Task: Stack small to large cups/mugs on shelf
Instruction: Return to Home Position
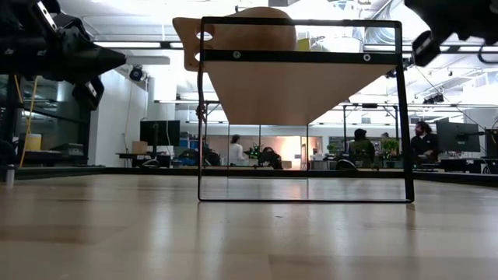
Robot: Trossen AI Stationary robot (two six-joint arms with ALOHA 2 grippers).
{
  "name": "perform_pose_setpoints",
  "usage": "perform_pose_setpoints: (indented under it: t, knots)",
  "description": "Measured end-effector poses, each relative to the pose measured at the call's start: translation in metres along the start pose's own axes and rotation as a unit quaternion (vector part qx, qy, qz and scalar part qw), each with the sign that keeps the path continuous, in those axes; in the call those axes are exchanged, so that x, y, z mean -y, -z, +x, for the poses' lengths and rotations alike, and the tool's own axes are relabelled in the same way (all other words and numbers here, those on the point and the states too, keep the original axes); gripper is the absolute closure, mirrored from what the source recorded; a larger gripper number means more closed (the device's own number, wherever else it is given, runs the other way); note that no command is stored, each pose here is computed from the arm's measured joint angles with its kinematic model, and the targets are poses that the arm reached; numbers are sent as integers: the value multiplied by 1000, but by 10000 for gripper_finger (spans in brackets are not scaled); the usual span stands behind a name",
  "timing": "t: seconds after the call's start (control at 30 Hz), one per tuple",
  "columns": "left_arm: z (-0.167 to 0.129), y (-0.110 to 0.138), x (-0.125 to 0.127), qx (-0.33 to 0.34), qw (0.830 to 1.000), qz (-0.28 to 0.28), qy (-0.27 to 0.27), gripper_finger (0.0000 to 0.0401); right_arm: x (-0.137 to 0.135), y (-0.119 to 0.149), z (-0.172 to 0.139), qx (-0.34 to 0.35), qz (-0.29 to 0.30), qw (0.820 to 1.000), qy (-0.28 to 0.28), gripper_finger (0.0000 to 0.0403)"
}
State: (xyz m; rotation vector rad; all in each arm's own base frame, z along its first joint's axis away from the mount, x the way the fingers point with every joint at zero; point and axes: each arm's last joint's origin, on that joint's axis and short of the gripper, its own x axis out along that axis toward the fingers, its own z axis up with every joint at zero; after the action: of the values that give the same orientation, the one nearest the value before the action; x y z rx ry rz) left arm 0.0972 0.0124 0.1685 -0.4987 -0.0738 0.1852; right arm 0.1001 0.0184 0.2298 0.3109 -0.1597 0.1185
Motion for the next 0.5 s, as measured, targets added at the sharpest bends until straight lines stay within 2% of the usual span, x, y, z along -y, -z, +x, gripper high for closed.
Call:
perform_pose_setpoints:
  t: [0.23,0.5]
  knots:
    - [0,0,0,0,1000,0,0,396,9,24,-16,33,16,999,-39,403]
    - [0,0,0,-2,1000,1,1,395,10,33,-15,-8,-53,997,-47,403]
